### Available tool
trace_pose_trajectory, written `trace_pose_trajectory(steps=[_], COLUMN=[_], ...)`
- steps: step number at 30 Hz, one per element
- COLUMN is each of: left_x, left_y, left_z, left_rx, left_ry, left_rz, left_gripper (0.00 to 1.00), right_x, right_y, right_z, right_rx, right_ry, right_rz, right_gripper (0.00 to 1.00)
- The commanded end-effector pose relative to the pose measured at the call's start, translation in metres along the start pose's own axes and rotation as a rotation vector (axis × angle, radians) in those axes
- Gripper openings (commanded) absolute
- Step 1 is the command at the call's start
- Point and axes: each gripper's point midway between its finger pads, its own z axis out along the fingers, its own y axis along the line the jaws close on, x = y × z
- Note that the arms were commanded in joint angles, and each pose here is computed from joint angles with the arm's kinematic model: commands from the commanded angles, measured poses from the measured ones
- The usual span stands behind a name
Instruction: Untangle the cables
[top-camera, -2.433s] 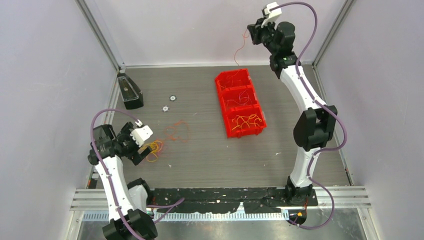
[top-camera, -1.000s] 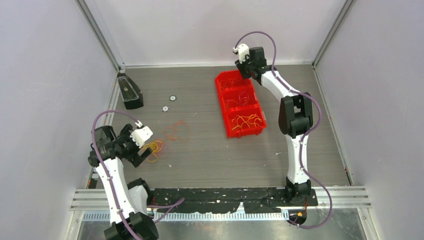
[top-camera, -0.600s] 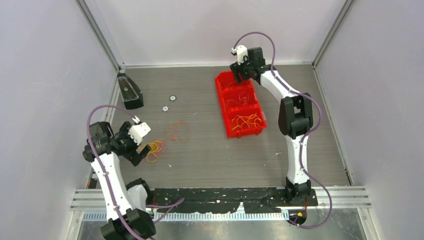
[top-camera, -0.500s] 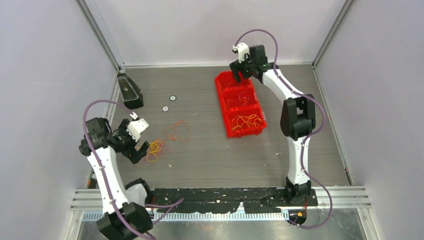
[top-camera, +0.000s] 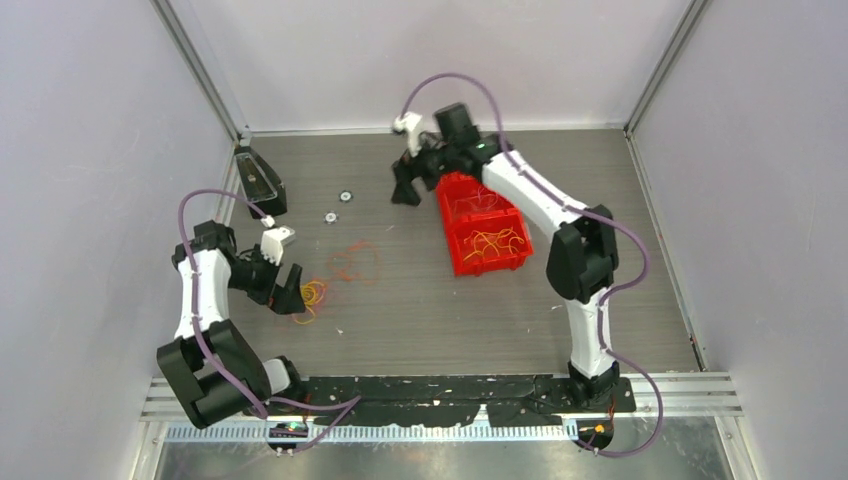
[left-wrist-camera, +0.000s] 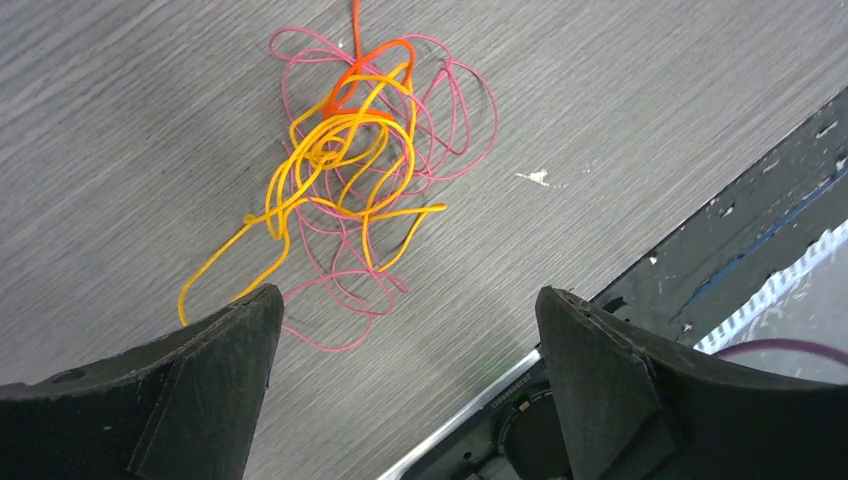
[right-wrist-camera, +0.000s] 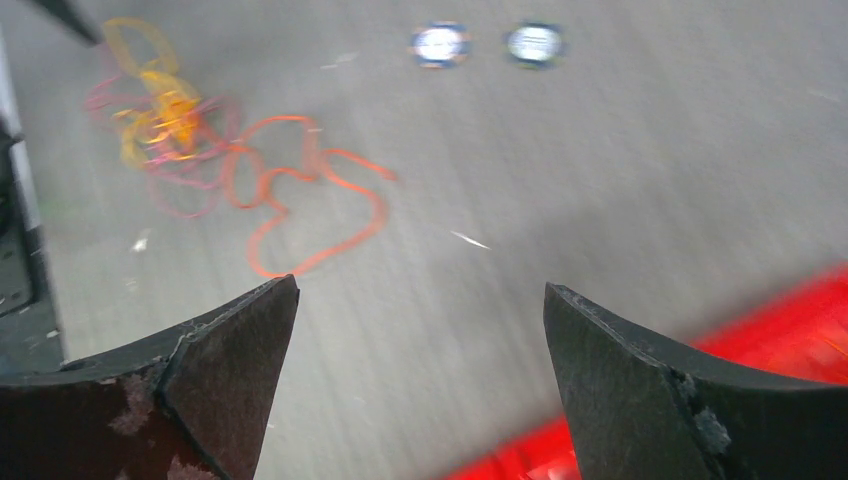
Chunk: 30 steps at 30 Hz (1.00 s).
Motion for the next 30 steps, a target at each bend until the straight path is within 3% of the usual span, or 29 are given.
trace_pose_trajectory(steps=[1,8,14,18,20,22,27,30], left_x=[-0.018,-0.002,0.004,0.007,0.007,0.007,0.001,0.001], left_y=[0.012,0.027,0.025,0.027,0.030,0.036,0.049,0.055], left_z=[-0.006,-0.003,0.002,0.006,0.008,0.011,0.029,0.046], left_rx=[-0.050,-0.090,-0.081,-0.083,-0.094,-0.113,-0.136,-0.156], left_ry=[-0.043,-0.014,-0.010,-0.009,-0.012,-0.016,-0.001,0.091], left_rz=[-0.107,-0.189,-0.229,-0.237,-0.246,-0.247,-0.258,-0.248], left_gripper=[1.00,0.99,0.99,1.00,1.00,1.00,1.00,1.00], right_x=[0.013,0.051,0.073,0.090,0.099,0.105,0.118,0.124], right_y=[0.081,0.150,0.161,0.160,0.160,0.157,0.148,0.145], right_z=[0.051,0.118,0.152,0.169,0.174,0.176,0.175,0.171], right_rx=[-0.191,-0.232,-0.164,-0.140,-0.133,-0.113,-0.073,-0.068], right_ry=[0.061,0.149,0.205,0.230,0.247,0.255,0.284,0.303], right_rz=[-0.050,-0.076,-0.123,-0.137,-0.133,-0.134,-0.147,-0.162], right_gripper=[0.99,1.00,0.96,0.99,0.92,0.76,0.51,0.30])
